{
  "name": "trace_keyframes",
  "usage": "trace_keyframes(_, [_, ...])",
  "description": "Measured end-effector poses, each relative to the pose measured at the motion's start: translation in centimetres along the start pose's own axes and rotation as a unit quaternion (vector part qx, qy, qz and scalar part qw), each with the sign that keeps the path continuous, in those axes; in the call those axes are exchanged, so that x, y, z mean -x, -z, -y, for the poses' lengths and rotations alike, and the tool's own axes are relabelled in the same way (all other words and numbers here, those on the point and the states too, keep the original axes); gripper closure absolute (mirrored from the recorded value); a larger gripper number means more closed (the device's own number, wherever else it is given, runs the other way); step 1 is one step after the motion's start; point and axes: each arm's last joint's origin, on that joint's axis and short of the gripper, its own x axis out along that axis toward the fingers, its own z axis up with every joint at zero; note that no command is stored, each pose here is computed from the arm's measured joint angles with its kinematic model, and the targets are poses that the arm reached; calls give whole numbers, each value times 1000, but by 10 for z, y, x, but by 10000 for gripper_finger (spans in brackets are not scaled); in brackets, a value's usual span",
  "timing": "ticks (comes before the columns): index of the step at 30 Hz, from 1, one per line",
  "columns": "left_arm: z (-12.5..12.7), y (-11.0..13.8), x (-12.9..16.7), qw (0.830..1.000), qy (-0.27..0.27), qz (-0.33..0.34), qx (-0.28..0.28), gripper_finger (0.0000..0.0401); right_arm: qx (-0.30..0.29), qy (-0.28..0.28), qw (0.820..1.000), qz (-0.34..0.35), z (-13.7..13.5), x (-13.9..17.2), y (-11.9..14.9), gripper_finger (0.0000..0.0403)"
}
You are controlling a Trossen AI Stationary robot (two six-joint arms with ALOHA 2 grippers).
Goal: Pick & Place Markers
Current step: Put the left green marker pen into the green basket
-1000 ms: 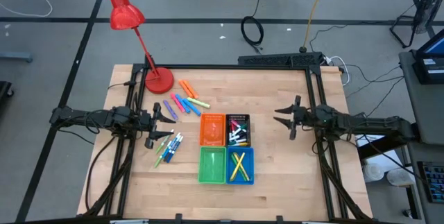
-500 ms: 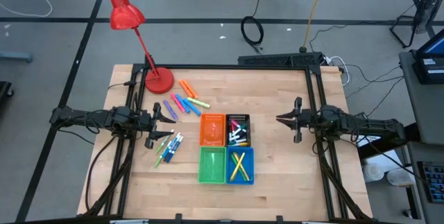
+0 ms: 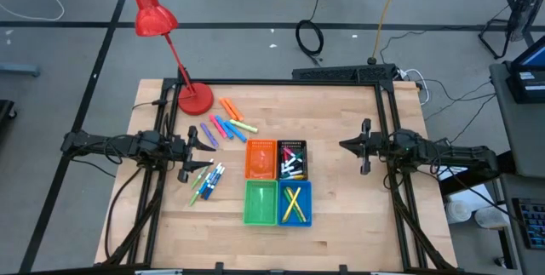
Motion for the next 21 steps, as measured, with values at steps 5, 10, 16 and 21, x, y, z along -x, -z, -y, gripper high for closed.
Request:
trace_keyframes(5, [0, 0, 0, 1000, 0, 0, 0, 189, -8, 0, 999, 45, 0, 0, -9, 395])
trace_keyframes(10, [0, 0, 0, 1000, 0, 0, 0, 189, -8, 0, 999, 47, 0, 0, -9, 395])
trace_keyframes(16, [0, 0, 0, 1000, 0, 0, 0, 189, -8, 0, 999, 49, 0, 0, -10, 394])
trace_keyframes(21, [0, 0, 0, 1000, 0, 2, 0, 189, -8, -1, 999, 49, 0, 0, -10, 394])
